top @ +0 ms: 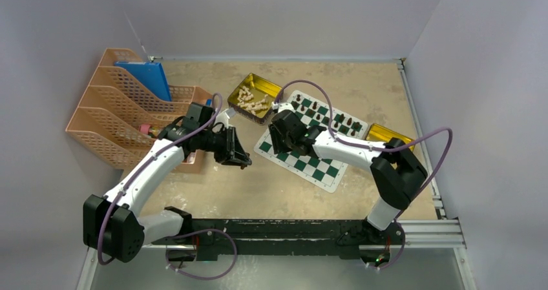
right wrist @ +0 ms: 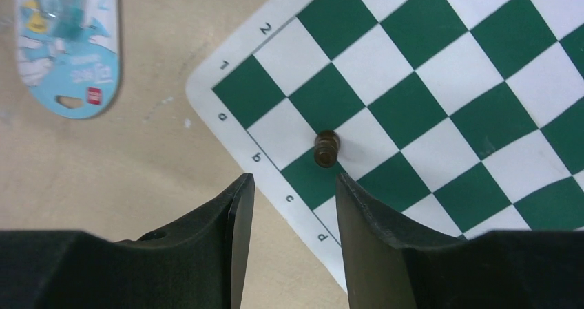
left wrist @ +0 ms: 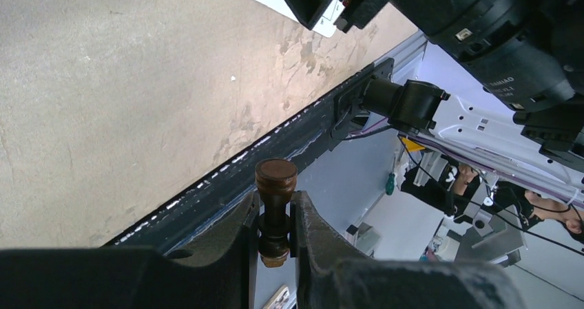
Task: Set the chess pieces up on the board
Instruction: Place the chess piece on the chessboard, then pick up the chess piece from the chessboard.
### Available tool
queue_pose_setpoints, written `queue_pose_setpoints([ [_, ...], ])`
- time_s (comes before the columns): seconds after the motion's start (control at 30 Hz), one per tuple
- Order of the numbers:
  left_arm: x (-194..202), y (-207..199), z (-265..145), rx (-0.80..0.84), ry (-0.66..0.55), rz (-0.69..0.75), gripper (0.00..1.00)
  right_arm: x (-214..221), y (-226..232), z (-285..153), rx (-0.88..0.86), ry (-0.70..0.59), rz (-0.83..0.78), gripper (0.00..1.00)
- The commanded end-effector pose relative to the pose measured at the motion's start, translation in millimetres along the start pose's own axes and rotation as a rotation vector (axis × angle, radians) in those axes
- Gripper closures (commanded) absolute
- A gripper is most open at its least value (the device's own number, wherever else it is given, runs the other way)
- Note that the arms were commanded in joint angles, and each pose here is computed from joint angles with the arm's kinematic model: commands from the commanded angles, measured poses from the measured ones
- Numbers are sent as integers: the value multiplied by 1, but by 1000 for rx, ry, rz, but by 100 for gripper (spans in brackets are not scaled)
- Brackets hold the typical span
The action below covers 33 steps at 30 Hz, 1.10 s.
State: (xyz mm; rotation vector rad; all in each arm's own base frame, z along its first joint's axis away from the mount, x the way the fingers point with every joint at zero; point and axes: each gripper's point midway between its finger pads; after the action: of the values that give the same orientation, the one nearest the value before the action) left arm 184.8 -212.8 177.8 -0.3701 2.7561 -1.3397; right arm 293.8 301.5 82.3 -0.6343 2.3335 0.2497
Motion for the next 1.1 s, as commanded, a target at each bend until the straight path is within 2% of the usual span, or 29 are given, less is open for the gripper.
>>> queue_pose_setpoints([
  [0.0,-1,-11,-7,26,-11,29,93,-15,-12,-6,70,-32,-33,51],
  [0.13,1,-10,-9,25,-12,27,92,-14,-16,6,85,4,-49,52],
  [0.33,2,-12,-11,23,-11,36,92,-13,-16,18,94,23,-60,62],
  [0.57,4,-12,-15,17,-18,39,92,-4,-20,27,122,62,-41,64],
  [0.73,3,-13,-16,10,-23,50,92,-6,-26,21,153,55,-35,79],
  [0.93,2,-14,-18,10,-31,77,91,-28,-23,3,132,14,-13,97],
  [1.07,2,-11,-19,-4,-37,97,91,-40,-32,-9,152,34,12,99],
])
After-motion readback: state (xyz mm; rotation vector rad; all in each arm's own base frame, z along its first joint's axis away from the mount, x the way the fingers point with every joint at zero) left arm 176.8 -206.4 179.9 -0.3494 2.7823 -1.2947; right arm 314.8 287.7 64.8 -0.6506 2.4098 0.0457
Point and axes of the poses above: each gripper's point midway between its finger pads, its own z axis out along the fingers, its own y axis along the line the jaws close on, x = y × z, and after that the axes turned 13 degrees about -z, right-handed
